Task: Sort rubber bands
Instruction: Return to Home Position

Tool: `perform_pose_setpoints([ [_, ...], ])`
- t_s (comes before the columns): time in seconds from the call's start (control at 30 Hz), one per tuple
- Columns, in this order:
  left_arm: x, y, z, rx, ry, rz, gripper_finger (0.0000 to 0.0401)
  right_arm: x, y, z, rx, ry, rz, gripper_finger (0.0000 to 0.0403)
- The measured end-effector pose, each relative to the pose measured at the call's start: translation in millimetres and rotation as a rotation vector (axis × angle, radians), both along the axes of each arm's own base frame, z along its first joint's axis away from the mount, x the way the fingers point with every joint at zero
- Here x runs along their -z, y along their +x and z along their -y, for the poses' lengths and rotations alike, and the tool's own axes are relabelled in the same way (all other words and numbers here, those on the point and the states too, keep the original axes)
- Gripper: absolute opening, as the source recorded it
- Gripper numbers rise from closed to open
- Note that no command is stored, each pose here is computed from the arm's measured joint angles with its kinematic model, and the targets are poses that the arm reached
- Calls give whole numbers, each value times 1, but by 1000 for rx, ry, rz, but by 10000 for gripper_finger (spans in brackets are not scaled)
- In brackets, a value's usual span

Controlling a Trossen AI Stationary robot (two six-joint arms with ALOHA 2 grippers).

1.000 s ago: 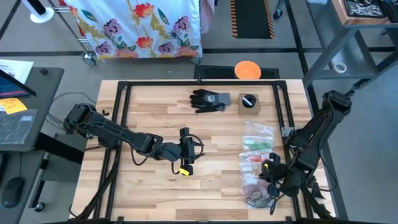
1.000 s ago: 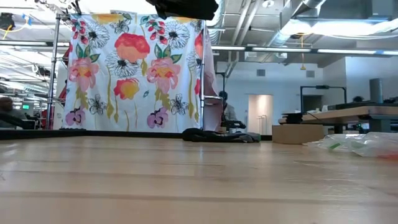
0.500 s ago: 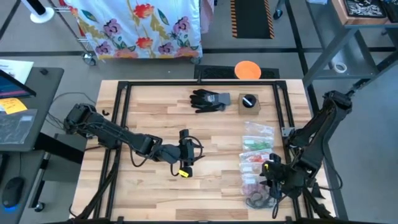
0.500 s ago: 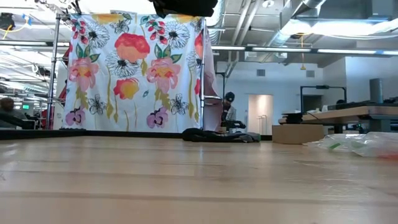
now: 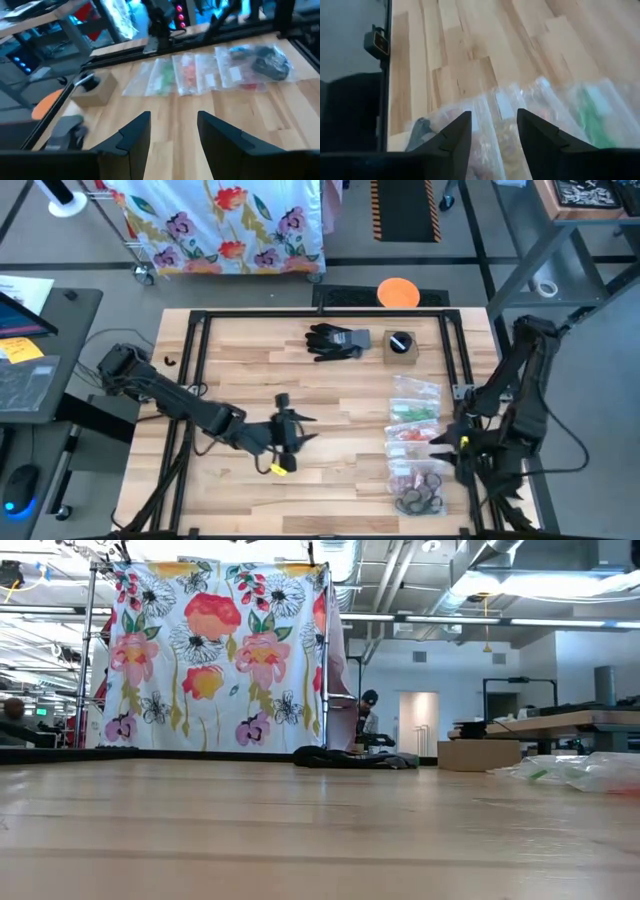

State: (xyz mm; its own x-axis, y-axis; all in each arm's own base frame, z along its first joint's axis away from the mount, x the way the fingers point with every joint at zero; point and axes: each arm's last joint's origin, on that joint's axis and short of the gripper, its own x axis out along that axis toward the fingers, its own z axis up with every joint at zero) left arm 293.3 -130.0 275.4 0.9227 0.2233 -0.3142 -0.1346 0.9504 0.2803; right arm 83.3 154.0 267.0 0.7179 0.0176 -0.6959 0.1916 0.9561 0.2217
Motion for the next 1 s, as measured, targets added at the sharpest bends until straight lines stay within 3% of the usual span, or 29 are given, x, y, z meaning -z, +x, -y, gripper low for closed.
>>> perform_pose_setpoints([
  [0.13,8,-31,-16,-1,-60,84,160,19,-18,3,5,130,37,152],
  [0.23,21,-53,-29,139,-129,222,160,38,-13,1,-11,170,82,152],
  [0.33,31,-61,-45,353,-135,422,160,45,9,5,-24,127,153,152],
  [0.37,35,-61,-51,367,-135,449,160,45,19,8,-32,101,168,152],
  [0.57,50,-44,-82,288,-185,377,160,17,86,54,-212,12,382,150],
  [0.67,43,-45,-93,289,-169,416,160,0,102,92,-256,-22,512,147],
  [0.83,24,-70,-115,216,-167,391,160,-12,84,148,-90,-87,507,141],
  [1.0,1,-114,-120,206,-193,387,160,-20,40,165,7,-127,557,140],
])
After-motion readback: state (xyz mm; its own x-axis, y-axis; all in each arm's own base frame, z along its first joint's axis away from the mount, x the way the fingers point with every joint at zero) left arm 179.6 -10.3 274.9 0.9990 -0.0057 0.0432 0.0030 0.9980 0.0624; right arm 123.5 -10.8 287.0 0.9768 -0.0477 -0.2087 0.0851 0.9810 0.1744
